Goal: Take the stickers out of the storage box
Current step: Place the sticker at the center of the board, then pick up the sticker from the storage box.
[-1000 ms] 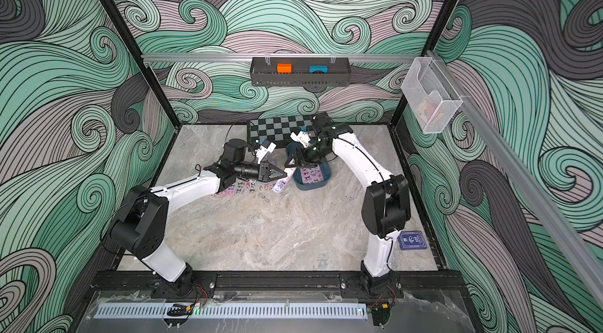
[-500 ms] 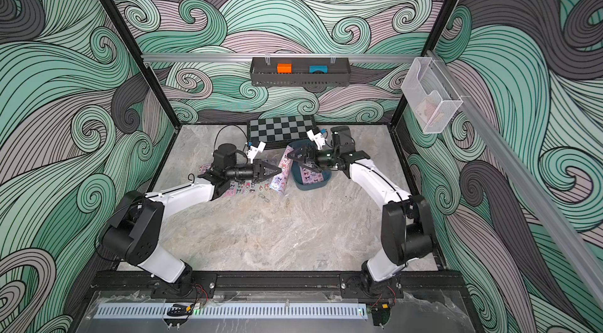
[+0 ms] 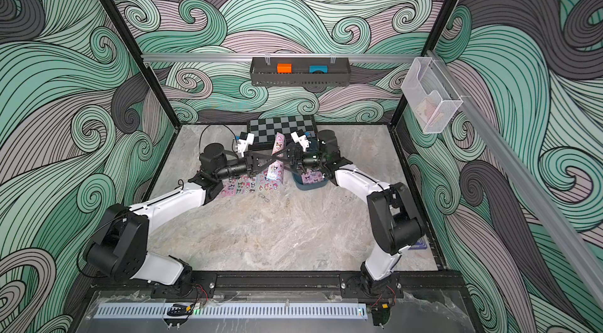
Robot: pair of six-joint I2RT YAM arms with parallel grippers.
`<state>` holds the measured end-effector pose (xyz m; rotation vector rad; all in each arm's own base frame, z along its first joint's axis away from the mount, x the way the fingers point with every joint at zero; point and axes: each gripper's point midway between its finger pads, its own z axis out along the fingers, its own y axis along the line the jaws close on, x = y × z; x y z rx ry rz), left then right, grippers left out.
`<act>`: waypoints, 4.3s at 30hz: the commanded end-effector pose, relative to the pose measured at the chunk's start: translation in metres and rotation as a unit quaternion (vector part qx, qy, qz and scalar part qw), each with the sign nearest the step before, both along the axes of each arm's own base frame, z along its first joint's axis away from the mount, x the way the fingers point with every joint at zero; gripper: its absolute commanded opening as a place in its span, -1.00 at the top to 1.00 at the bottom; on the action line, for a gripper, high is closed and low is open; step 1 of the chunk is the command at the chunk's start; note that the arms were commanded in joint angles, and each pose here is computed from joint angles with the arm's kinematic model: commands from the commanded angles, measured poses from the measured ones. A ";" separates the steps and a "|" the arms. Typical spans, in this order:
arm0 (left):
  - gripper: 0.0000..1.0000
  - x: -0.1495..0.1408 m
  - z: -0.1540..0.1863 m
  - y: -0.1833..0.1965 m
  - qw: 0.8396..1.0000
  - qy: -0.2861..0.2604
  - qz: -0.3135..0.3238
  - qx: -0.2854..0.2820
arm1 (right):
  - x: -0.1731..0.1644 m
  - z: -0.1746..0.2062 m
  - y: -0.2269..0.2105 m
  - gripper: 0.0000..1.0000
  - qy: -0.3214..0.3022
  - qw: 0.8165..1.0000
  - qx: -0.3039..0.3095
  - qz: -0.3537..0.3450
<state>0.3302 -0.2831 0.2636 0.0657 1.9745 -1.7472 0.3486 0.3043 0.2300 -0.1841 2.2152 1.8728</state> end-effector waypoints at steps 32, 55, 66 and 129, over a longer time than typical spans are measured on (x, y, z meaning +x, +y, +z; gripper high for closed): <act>0.36 0.001 -0.059 0.068 0.986 0.035 0.095 0.130 | -0.014 -0.018 0.013 0.98 -0.015 0.995 -0.098 -0.007; 0.19 -0.033 -0.131 0.239 0.833 0.016 0.347 0.430 | -0.130 -0.145 0.183 1.00 0.053 0.984 -0.124 0.116; 0.19 -0.035 -0.131 0.232 0.843 0.014 0.327 0.427 | -0.120 -0.217 0.140 0.97 0.097 0.971 -0.210 0.057; 0.17 -0.021 -0.126 0.165 0.927 -0.010 0.201 0.318 | -0.023 -0.105 -0.077 -0.61 -0.092 0.904 -0.406 -0.096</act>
